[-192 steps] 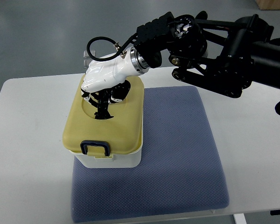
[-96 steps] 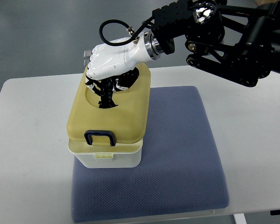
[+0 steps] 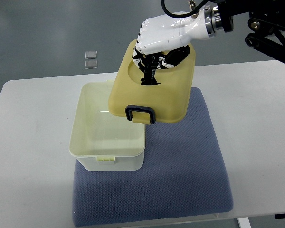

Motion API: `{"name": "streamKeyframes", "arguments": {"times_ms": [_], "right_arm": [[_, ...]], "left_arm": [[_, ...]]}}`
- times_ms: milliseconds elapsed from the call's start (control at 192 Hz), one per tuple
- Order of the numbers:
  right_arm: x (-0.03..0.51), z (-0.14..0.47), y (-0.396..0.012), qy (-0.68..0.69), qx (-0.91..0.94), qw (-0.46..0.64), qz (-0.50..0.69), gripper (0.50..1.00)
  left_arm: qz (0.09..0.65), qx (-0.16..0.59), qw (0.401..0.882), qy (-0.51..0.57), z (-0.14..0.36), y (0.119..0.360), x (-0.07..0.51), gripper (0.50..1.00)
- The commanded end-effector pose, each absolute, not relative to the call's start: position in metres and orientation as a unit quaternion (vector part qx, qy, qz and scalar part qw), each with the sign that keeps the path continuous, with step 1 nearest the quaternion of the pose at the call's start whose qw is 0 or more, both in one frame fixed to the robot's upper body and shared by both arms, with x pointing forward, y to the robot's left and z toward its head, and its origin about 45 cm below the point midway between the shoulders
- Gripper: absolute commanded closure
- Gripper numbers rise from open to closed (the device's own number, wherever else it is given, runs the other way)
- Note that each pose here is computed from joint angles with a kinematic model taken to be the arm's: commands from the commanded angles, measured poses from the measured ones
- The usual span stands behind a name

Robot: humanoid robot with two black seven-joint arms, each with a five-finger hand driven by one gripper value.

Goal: Open white storage box with right hand
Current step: 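Lift the yellow lid off the white box with the right hand, then carry the lid beside the box and lower it onto the cushion, then open the right hand fingers to release the lid handle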

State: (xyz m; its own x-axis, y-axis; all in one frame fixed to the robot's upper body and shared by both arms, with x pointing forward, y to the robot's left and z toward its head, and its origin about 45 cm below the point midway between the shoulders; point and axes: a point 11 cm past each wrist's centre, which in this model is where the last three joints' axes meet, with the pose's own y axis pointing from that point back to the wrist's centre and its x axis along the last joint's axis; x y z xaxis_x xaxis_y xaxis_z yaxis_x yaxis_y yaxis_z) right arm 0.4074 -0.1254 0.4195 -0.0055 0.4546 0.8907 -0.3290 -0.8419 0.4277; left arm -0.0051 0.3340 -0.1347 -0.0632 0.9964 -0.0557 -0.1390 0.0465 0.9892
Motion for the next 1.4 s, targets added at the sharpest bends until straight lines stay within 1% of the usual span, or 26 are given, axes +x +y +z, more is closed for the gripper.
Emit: {"name": "streamKeyframes", "arguments": {"times_ms": [0, 292, 511, 641, 944, 1079, 1142, 1168, 1173, 1178, 1184, 1189, 1194, 1199, 1205, 1210, 1215, 1220, 1225, 1231, 1236, 1241, 1283, 1298, 1324, 1392], "right_arm": [[0.412, 0.415, -0.147, 0.033, 0.651, 0.292, 0.700, 1.000], [0.415, 0.382, -0.209, -0.006, 0.663, 0.329, 0.673, 1.000], [0.412, 0.354, -0.230, -0.013, 0.664, 0.343, 0.664, 1.000], [0.404, 0.335, -0.228, 0.002, 0.667, 0.341, 0.662, 1.000], [0.384, 0.298, -0.187, 0.041, 0.680, 0.296, 0.670, 1.000], [0.380, 0.285, -0.182, 0.049, 0.671, 0.295, 0.679, 1.000], [0.378, 0.279, -0.177, 0.058, 0.668, 0.293, 0.682, 0.951], [0.377, 0.278, -0.175, 0.060, 0.667, 0.292, 0.683, 0.904], [0.377, 0.278, -0.175, 0.060, 0.667, 0.292, 0.683, 0.904], [0.377, 0.277, -0.175, 0.061, 0.667, 0.291, 0.683, 0.879], [0.377, 0.277, -0.175, 0.061, 0.667, 0.291, 0.683, 0.879], [0.377, 0.276, -0.175, 0.061, 0.668, 0.292, 0.682, 0.853], [0.377, 0.275, -0.175, 0.061, 0.668, 0.292, 0.682, 0.852], [0.376, 0.275, -0.174, 0.061, 0.668, 0.291, 0.682, 0.820], [0.376, 0.275, -0.174, 0.061, 0.668, 0.291, 0.682, 0.820], [0.376, 0.275, -0.175, 0.061, 0.668, 0.291, 0.682, 0.785], [0.376, 0.275, -0.175, 0.061, 0.668, 0.291, 0.682, 0.785], [0.376, 0.274, -0.174, 0.061, 0.668, 0.290, 0.682, 0.757], [0.376, 0.274, -0.174, 0.061, 0.668, 0.290, 0.682, 0.756], [0.376, 0.274, -0.174, 0.061, 0.669, 0.290, 0.682, 0.730], [0.376, 0.274, -0.174, 0.061, 0.669, 0.290, 0.682, 0.730], [0.375, 0.273, -0.174, 0.060, 0.668, 0.288, 0.683, 0.708], [0.376, 0.274, -0.174, 0.055, 0.666, 0.284, 0.688, 0.646], [0.376, 0.275, -0.174, 0.054, 0.665, 0.282, 0.690, 0.634], [0.376, 0.275, -0.174, 0.051, 0.664, 0.278, 0.692, 0.593], [0.376, 0.276, -0.174, 0.049, 0.662, 0.275, 0.696, 0.581]], "left_arm": [[0.537, 0.434, 0.529, 0.494, -0.135, 0.334, -0.005, 0.500], [0.537, 0.435, 0.529, 0.493, -0.135, 0.334, -0.005, 0.500], [0.537, 0.435, 0.529, 0.493, -0.135, 0.334, -0.005, 0.500], [0.537, 0.435, 0.529, 0.493, -0.135, 0.334, -0.005, 0.500], [0.537, 0.435, 0.529, 0.493, -0.135, 0.334, -0.005, 0.500], [0.537, 0.435, 0.529, 0.493, -0.135, 0.334, -0.005, 0.500], [0.537, 0.435, 0.529, 0.493, -0.135, 0.334, -0.005, 0.500], [0.537, 0.435, 0.529, 0.493, -0.135, 0.334, -0.005, 0.500], [0.537, 0.435, 0.529, 0.493, -0.135, 0.334, -0.005, 0.500], [0.537, 0.435, 0.529, 0.493, -0.135, 0.334, -0.005, 0.500], [0.537, 0.435, 0.529, 0.493, -0.135, 0.334, -0.005, 0.500], [0.537, 0.435, 0.529, 0.493, -0.135, 0.334, -0.005, 0.500], [0.537, 0.435, 0.529, 0.493, -0.135, 0.334, -0.005, 0.500], [0.537, 0.435, 0.529, 0.493, -0.135, 0.334, -0.005, 0.500], [0.537, 0.435, 0.529, 0.493, -0.135, 0.334, -0.005, 0.500], [0.537, 0.434, 0.529, 0.494, -0.135, 0.334, -0.005, 0.500], [0.537, 0.434, 0.529, 0.494, -0.135, 0.334, -0.005, 0.500], [0.537, 0.435, 0.529, 0.493, -0.135, 0.334, -0.005, 0.500], [0.537, 0.435, 0.529, 0.493, -0.135, 0.334, -0.005, 0.500], [0.537, 0.435, 0.529, 0.493, -0.135, 0.334, -0.005, 0.500], [0.537, 0.435, 0.529, 0.493, -0.135, 0.334, -0.005, 0.500], [0.537, 0.435, 0.529, 0.493, -0.135, 0.334, -0.005, 0.500], [0.537, 0.434, 0.529, 0.494, -0.135, 0.334, -0.005, 0.500], [0.536, 0.435, 0.529, 0.493, -0.135, 0.334, -0.005, 0.500], [0.537, 0.435, 0.529, 0.493, -0.135, 0.334, -0.005, 0.500], [0.537, 0.435, 0.529, 0.493, -0.135, 0.334, -0.005, 0.500]]}}
